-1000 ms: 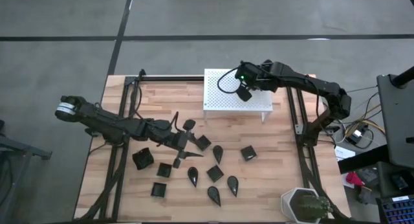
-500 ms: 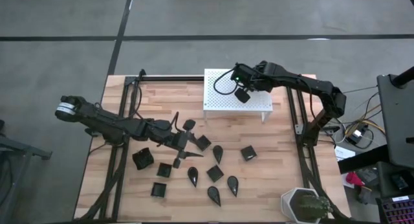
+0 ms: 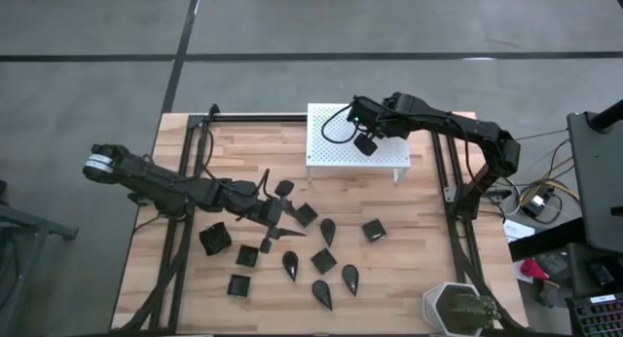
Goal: Pick & Place Mini shaped plates
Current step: Stack the distorted square plate on top of the distorted square plate on the shelf
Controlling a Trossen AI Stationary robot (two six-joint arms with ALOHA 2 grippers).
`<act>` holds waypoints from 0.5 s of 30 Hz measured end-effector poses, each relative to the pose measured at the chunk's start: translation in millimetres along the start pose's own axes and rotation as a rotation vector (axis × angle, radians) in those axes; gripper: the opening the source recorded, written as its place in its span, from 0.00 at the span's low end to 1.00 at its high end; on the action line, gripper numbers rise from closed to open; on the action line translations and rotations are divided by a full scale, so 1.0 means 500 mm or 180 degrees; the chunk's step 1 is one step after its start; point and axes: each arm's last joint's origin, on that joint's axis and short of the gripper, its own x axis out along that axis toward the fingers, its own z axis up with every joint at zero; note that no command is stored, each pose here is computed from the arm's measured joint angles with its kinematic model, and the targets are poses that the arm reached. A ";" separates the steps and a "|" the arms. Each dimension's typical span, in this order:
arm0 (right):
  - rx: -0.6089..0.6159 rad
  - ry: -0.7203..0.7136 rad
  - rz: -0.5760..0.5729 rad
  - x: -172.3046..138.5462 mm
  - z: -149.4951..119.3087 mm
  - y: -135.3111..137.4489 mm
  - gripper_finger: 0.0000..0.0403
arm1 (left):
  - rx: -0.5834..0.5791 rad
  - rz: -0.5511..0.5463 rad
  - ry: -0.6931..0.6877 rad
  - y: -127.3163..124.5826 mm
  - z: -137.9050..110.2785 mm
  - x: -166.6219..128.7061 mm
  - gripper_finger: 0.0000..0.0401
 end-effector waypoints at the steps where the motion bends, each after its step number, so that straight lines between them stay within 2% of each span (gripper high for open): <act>1: -0.0005 0.0009 -0.0002 0.000 -0.001 0.000 0.02 | 0.0001 0.0000 -0.0001 0.000 0.000 0.000 0.39; 5: -0.0020 0.0008 -0.0002 0.000 -0.001 0.000 0.05 | 0.0001 0.0001 -0.0005 0.000 0.000 0.000 0.39; 15: -0.0042 -0.0049 0.0043 -0.014 -0.005 0.000 0.27 | 0.0003 0.0003 -0.0003 0.000 0.000 0.000 0.39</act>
